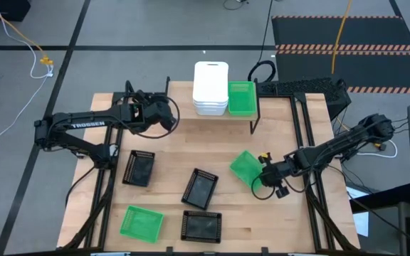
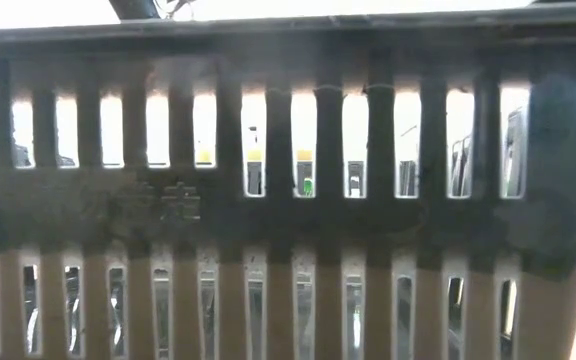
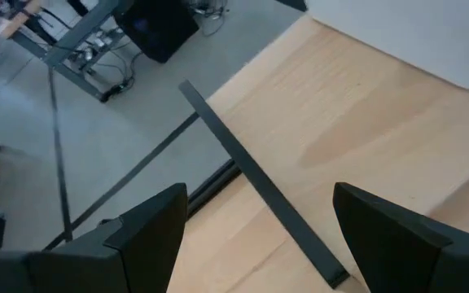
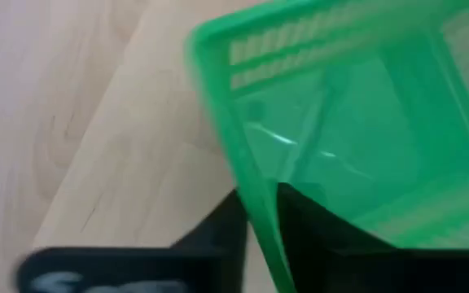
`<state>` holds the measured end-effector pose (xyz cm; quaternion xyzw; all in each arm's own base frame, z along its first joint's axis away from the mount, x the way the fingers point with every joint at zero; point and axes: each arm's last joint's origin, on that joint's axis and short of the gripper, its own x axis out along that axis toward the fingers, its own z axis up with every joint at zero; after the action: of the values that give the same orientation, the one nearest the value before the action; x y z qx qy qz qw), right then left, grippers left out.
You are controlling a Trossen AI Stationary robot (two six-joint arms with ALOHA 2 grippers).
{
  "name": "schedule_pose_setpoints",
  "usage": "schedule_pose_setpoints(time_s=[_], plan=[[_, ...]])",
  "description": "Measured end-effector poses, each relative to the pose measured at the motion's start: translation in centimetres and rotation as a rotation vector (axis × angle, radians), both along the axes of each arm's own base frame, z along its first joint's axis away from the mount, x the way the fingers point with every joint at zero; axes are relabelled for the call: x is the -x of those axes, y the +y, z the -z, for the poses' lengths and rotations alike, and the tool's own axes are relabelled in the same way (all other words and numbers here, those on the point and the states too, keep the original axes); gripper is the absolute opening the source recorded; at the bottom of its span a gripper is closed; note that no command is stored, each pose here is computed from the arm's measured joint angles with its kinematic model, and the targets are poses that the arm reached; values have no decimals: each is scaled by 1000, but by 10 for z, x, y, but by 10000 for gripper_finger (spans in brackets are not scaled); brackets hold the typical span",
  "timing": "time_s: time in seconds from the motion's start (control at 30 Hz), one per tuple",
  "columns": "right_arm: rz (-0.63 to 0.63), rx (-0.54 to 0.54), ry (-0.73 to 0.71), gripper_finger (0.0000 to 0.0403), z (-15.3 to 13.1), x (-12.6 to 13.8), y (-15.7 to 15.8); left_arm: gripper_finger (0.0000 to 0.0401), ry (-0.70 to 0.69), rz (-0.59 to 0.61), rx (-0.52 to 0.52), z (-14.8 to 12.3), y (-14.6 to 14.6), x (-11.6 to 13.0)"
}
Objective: Stack baskets on shelf by color
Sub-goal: Stack the right green bin on top of the other green bin on the shelf
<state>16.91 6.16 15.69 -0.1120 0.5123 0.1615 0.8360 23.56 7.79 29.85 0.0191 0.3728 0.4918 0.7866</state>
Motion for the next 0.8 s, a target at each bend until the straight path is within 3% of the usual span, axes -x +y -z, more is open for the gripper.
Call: schedule_pose_setpoints(time_s=[0.1,0.27,0.33,0.43,0.5,0.63,0.7,0.8], plan=[[-44,1,-36,10,-2,-2,1,310,1,-10,-12,0,1,0],[-89,-41,-175,3,-23,-15,6,310,-1,-11,-12,0,1,0],[-126,-55,-317,4,-50,-26,10,310,-7,-11,-14,-1,1,0],[-190,-55,-570,3,-111,-37,14,310,-28,-12,-20,-2,1,-2],[-153,36,-711,3,-151,-38,10,310,-32,-8,-24,-3,1,-2],[170,416,-895,2,-213,-37,-14,310,-26,-5,-25,-3,1,-2],[297,581,-906,2,-233,-38,-31,310,-19,0,-27,-3,1,-2],[448,667,-873,1,-248,-47,-65,310,-18,1,-27,-2,1,-2]])
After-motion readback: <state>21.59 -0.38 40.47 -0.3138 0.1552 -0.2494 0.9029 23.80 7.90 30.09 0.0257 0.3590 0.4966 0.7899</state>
